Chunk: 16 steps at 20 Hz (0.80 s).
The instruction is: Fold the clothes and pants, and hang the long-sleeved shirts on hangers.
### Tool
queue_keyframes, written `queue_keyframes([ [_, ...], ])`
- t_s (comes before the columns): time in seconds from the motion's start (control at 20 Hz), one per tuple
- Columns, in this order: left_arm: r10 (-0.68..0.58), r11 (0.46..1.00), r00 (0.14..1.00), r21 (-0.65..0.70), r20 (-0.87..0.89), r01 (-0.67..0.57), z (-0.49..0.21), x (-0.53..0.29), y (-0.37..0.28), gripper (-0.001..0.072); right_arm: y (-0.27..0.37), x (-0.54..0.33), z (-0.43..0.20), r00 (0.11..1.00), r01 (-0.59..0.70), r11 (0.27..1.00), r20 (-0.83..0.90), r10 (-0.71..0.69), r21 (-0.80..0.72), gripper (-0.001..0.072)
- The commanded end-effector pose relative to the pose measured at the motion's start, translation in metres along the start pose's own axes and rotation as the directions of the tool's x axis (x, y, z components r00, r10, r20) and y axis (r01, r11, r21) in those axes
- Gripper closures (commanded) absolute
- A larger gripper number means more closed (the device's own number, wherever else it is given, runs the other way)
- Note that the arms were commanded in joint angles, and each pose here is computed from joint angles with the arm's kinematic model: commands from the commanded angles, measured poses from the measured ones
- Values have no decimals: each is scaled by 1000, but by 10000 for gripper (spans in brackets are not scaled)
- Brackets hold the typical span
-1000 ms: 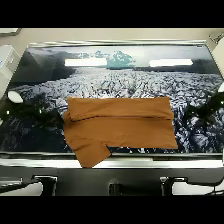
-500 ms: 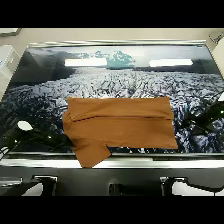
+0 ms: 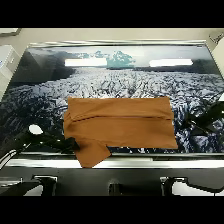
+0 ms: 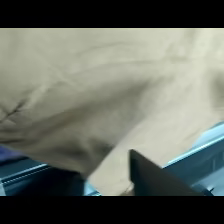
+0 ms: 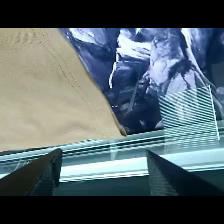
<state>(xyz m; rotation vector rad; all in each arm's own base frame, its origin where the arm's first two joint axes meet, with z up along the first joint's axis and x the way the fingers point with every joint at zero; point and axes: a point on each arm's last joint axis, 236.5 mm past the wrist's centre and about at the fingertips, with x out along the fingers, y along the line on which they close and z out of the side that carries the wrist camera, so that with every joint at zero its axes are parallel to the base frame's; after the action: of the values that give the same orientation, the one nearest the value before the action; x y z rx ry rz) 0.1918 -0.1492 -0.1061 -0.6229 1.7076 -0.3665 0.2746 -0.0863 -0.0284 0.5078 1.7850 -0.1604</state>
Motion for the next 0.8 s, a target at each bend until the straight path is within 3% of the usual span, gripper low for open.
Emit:
queue_keyframes([
  [0.0,11,1000,1000,3,0,-11,-2,5,3,616,-9,1,-4,999,37,999,3,-37,-4,109],
  [0.05,11,1000,1000,12,0,-11,-2,5,3,679,-17,9,-12,998,67,998,-22,-67,-2,108],
  [0.15,9,999,1000,45,-6,-9,-4,5,3,680,-22,37,-37,993,69,998,-93,-68,6,105],
  [0.35,9,999,1000,45,-5,-9,-3,5,3,680,8,83,-49,992,-89,995,-91,84,-51,82],
  [0.75,6,999,1000,45,-10,-6,-5,4,2,679,0,88,-39,994,-97,994,-48,94,-56,98],
])
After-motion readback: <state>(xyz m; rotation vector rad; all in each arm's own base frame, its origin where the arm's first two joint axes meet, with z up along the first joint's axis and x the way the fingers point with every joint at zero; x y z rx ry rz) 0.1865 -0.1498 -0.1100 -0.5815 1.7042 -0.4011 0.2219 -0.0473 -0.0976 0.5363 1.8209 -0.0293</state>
